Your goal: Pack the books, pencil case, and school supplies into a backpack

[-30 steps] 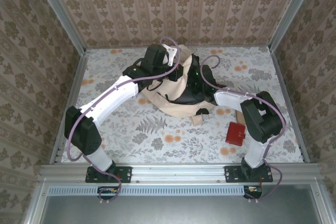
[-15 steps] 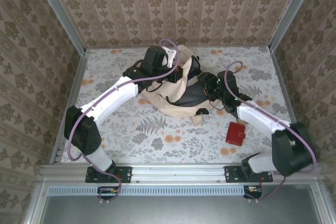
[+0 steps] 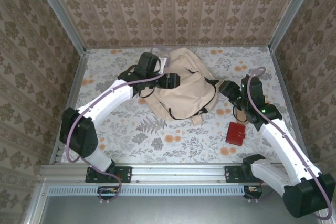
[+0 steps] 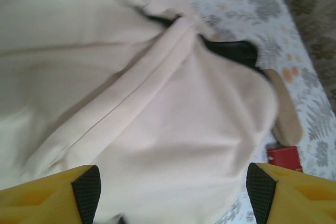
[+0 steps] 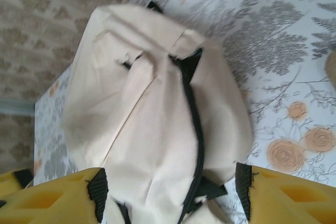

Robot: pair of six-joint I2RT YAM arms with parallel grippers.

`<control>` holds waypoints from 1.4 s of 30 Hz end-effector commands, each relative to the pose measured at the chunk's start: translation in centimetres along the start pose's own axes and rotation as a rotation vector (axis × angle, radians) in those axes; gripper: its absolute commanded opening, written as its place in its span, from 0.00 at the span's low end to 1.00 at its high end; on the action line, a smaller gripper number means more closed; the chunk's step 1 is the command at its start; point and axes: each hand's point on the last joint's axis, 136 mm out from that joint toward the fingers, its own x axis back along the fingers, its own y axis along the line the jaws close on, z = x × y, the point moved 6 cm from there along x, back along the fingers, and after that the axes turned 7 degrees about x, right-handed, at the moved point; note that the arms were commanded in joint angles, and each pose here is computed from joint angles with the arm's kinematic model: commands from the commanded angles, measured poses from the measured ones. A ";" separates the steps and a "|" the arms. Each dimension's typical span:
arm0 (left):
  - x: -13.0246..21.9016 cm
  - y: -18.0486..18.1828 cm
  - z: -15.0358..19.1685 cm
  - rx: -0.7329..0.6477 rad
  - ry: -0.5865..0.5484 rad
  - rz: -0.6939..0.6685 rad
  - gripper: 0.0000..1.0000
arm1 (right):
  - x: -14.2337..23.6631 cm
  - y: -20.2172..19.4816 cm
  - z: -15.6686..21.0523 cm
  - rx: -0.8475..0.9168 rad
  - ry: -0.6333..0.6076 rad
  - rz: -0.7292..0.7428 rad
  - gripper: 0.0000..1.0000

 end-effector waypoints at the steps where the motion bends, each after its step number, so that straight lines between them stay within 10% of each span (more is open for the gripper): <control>1: 1.6 3.9 1.6 0.187 -0.009 -0.088 0.76 | 1.0 2.3 1.9 0.260 0.152 -0.025 0.68; 17: 7.6 15.1 8.2 0.550 -0.134 -0.270 0.75 | -6.0 14.0 16.2 0.763 0.558 -0.018 0.55; 42: 7.4 15.2 8.9 0.572 -0.124 -0.241 0.77 | -15.8 12.7 19.2 0.833 0.612 0.372 0.23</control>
